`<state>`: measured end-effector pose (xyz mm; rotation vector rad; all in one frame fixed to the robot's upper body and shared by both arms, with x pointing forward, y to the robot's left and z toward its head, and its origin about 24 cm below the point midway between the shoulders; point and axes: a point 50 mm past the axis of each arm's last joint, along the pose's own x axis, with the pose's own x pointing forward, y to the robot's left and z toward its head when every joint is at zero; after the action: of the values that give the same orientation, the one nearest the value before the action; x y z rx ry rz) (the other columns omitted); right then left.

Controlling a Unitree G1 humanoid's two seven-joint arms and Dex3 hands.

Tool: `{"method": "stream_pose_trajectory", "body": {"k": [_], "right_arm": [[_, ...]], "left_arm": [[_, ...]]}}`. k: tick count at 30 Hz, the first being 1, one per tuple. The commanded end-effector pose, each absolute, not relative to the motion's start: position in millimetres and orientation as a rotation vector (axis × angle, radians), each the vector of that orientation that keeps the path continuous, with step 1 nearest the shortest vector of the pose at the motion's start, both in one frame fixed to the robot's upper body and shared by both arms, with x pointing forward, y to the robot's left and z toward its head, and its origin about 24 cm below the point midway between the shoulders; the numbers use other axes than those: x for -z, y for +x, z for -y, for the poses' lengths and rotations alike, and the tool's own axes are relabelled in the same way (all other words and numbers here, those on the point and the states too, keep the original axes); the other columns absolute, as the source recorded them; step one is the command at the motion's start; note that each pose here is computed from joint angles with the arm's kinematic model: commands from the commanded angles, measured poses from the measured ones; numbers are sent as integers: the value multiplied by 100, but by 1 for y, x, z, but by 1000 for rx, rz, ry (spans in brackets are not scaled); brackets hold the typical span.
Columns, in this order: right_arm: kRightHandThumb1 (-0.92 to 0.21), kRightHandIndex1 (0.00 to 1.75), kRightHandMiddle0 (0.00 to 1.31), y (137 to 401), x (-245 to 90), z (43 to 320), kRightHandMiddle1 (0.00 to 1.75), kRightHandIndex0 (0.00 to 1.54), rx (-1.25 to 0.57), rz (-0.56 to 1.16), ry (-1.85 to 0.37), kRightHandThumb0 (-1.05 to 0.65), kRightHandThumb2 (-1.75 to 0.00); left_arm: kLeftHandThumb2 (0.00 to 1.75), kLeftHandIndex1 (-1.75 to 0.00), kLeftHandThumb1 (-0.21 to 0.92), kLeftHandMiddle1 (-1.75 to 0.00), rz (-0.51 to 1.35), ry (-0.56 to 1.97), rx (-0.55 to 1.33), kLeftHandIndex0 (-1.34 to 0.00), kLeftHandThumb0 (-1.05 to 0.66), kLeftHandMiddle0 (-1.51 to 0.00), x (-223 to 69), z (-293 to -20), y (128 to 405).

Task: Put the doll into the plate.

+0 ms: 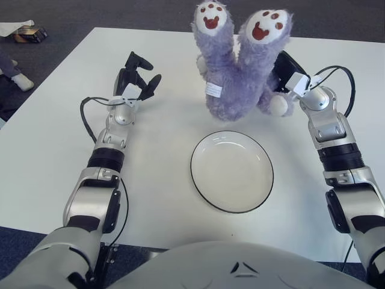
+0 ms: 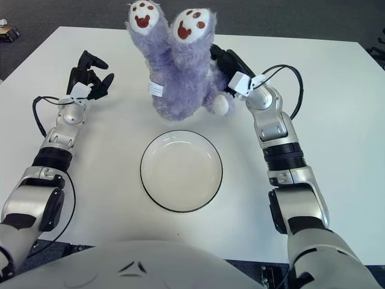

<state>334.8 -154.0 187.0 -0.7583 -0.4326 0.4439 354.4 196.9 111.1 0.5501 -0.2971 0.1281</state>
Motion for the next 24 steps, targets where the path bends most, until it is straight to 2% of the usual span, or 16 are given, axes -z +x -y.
{"method": "stream_pose_trajectory", "body": {"k": [1, 24], "right_arm": [[-9, 171, 54, 328, -192, 159, 175, 80, -455, 442, -732, 0, -157], [-4, 172, 58, 299, -185, 168, 175, 83, -508, 428, -637, 0, -163]], "left_arm": [[51, -175, 92, -175, 302, 533, -124, -20, -35, -77, -110, -199, 352], [51, -175, 92, -175, 327, 541, -90, -20, -35, -78, -117, -195, 355]]}}
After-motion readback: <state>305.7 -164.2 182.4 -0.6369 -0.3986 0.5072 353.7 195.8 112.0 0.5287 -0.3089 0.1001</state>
